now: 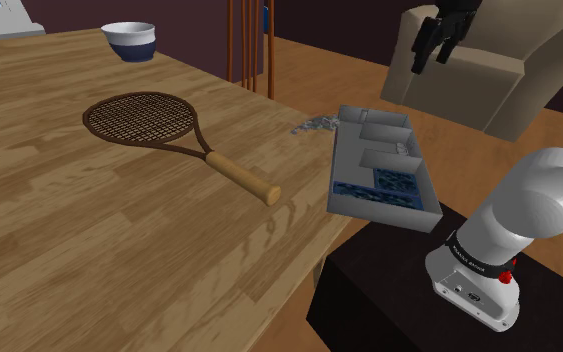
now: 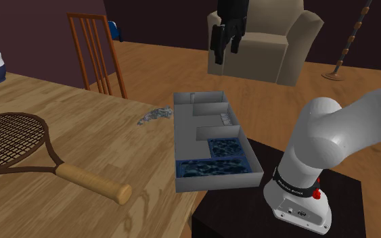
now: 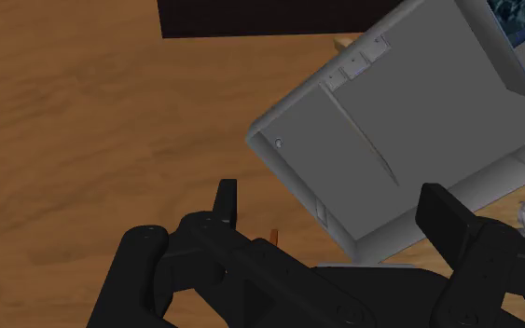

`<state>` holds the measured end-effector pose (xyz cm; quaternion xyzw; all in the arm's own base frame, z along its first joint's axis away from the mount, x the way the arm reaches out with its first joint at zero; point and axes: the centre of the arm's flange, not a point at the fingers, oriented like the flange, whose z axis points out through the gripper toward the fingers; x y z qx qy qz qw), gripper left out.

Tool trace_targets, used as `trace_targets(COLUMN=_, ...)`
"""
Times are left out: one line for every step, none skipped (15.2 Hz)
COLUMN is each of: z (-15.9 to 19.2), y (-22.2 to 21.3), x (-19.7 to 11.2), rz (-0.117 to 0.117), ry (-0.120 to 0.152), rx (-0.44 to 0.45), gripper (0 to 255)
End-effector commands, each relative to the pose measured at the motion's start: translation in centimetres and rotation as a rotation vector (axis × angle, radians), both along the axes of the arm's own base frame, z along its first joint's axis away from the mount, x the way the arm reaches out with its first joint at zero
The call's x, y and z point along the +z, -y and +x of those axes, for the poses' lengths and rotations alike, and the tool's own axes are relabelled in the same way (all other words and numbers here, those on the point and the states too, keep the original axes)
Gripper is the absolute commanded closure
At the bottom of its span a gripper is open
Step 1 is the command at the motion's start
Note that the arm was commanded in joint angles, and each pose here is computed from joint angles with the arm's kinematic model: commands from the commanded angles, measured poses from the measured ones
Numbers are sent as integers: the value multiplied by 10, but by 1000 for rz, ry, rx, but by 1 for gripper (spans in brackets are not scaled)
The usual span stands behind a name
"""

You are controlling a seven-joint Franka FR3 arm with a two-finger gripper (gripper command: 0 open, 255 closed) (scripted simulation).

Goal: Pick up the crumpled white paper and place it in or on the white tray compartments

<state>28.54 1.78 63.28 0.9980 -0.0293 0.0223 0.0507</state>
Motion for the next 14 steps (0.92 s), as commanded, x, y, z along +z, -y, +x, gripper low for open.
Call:
trace_targets(z=0, y=0, x=0, rz=0, ry=0, rx=0, gripper=0)
trace_targets(z=5, y=-11, x=-5, rz=-1, ry=-2, rx=7, gripper=0)
trace_targets(z=10, y=-23, x=-10, rz=-1, ry=-4, rx=14, gripper=0)
trace_targets(z=15, y=-34, x=-14, rz=-2, ry=-6, rx=21, gripper=0)
trace_targets(z=20, y=-45, x=-19, rz=-2, ry=-9, rx=28, gripper=0)
trace_targets(z=25, y=-57, x=-24, rz=-3, ry=-11, rx=35, gripper=0)
trace_targets(z=30, y=-68, x=-29, rz=-3, ry=-13, rx=42, gripper=0)
trace_targets(z=35, y=-80, x=-34, rz=-4, ry=-15, rx=49, gripper=0)
trace_targets(z=39, y=-91, x=-39, rz=-5, ry=-17, rx=56, gripper=0)
trace_targets(z=44, y=-103, x=-44, rz=-5, ry=-19, rx=63, gripper=0)
trace_targets(z=48, y=-114, x=-48, rz=-6, ry=-21, rx=70, gripper=0)
trace_targets(z=53, y=-126, x=-53, rz=-6, ry=-23, rx=77, gripper=0)
trace_targets(z=57, y=-137, x=-58, rz=-7, ry=-26, rx=84, gripper=0)
trace_targets(z=61, y=-149, x=-63, rz=-7, ry=-28, rx=91, gripper=0)
